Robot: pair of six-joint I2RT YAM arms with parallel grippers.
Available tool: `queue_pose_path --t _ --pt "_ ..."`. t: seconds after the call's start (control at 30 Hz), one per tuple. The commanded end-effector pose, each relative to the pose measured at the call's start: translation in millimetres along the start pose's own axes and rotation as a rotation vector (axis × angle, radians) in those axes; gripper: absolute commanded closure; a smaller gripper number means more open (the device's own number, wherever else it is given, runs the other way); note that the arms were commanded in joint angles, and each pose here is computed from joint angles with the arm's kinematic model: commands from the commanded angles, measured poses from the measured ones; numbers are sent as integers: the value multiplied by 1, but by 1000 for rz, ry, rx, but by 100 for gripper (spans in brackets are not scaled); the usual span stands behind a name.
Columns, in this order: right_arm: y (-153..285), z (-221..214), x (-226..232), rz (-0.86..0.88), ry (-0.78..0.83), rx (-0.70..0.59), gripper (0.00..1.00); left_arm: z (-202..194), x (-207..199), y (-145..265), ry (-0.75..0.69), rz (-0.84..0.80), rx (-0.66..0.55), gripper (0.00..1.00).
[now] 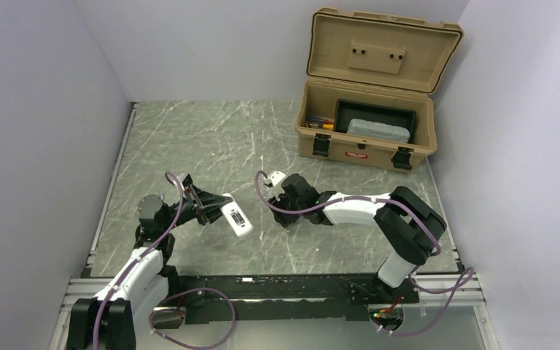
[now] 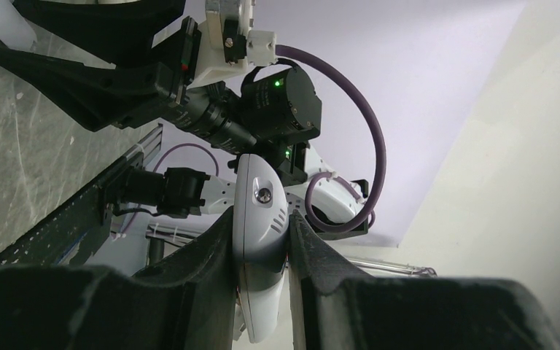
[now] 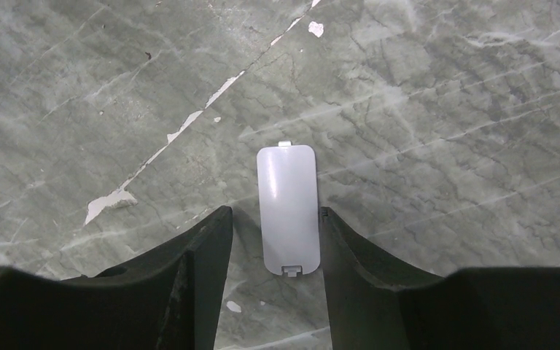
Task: Load the batteries into the remote control
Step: Pick up the battery cover at the center of the board.
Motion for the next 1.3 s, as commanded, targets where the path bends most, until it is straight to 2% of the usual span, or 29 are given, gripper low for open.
queue_pose_path --t 0.0,0.43,0.6,0.93,1.27 --pt "8 -41 -2 -37 -68 169 51 1 -11 0 -58 -40 -11 100" --pt "9 -45 6 -72 -61 195 52 2 -10 0 -61 -34 -13 100" --pt "3 -48 9 -111 -32 236 58 1 -9 0 -57 -37 -15 100" --pt "4 -50 6 -166 -47 234 69 2 -8 -1 -64 -36 -14 100" --pt "22 -26 9 -161 -74 106 72 10 4 -4 -112 10 -27 100"
Point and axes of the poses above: each gripper's point midway between its finger pads, its own y axis back along the fingers, its own x axis along the line the jaws close on, z = x × y, the point moved 5 cm from there along y, back along the fingers, and after that the axes turned 5 degrees about -y, right-handed, at the moved point
